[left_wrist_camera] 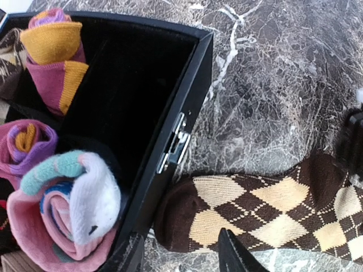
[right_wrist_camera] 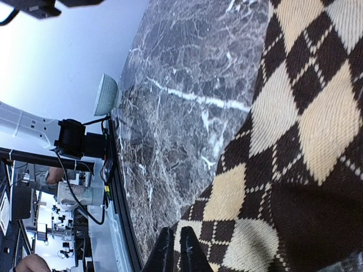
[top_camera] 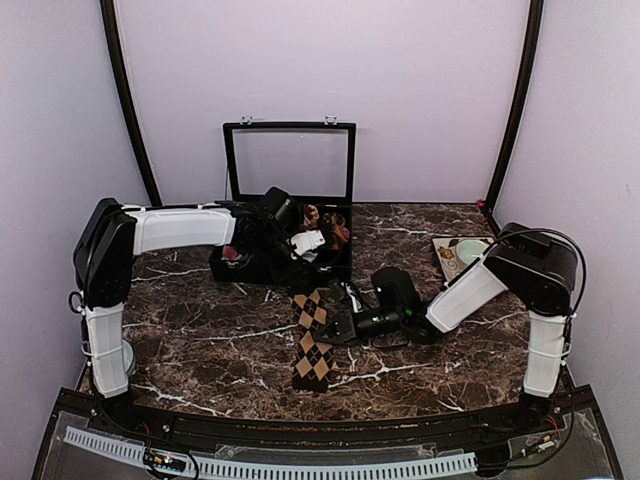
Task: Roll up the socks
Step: Adjust the sock at the center of the board, then roll the sock at the center of the board.
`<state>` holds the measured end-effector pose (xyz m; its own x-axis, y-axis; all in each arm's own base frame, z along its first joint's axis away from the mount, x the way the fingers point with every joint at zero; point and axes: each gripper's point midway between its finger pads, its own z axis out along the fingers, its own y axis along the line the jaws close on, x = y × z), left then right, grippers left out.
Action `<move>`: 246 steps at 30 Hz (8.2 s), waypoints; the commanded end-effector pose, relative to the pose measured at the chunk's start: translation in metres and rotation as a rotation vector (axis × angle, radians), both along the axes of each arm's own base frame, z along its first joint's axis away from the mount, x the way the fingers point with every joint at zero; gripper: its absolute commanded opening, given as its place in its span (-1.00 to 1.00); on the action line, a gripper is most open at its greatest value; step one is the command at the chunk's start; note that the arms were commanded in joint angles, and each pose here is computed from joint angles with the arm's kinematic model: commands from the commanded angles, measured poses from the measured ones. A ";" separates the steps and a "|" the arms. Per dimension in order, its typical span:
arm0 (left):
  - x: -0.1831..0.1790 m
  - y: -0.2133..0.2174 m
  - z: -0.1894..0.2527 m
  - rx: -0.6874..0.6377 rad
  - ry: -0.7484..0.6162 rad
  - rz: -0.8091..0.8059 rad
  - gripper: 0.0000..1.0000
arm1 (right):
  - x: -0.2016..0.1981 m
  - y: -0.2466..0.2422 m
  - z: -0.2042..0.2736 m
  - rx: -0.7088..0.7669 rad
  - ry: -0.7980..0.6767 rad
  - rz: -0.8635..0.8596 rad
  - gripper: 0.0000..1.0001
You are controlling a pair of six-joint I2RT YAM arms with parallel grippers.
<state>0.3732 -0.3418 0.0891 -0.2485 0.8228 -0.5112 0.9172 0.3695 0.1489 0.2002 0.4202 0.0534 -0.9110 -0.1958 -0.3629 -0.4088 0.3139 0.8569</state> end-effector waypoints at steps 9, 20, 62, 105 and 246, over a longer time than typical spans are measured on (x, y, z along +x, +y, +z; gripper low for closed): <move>-0.022 0.028 0.085 -0.058 -0.076 0.018 0.08 | 0.079 0.014 0.006 -0.033 -0.137 -0.148 -0.98; -0.100 0.046 0.063 -0.082 0.116 -0.156 0.23 | 0.107 0.014 -0.031 -0.221 -0.200 -0.180 -0.99; -0.191 0.099 -0.006 -0.094 0.192 -0.325 0.26 | -0.097 0.016 0.009 -0.302 -1.076 0.313 -0.27; -0.225 0.037 -0.024 0.000 0.111 -0.673 0.14 | -0.068 0.010 -0.012 -0.112 -0.077 0.194 -1.00; -0.205 0.006 -0.094 0.082 0.751 -0.315 -1.00 | -0.068 -0.063 0.007 -0.304 -0.908 0.008 1.00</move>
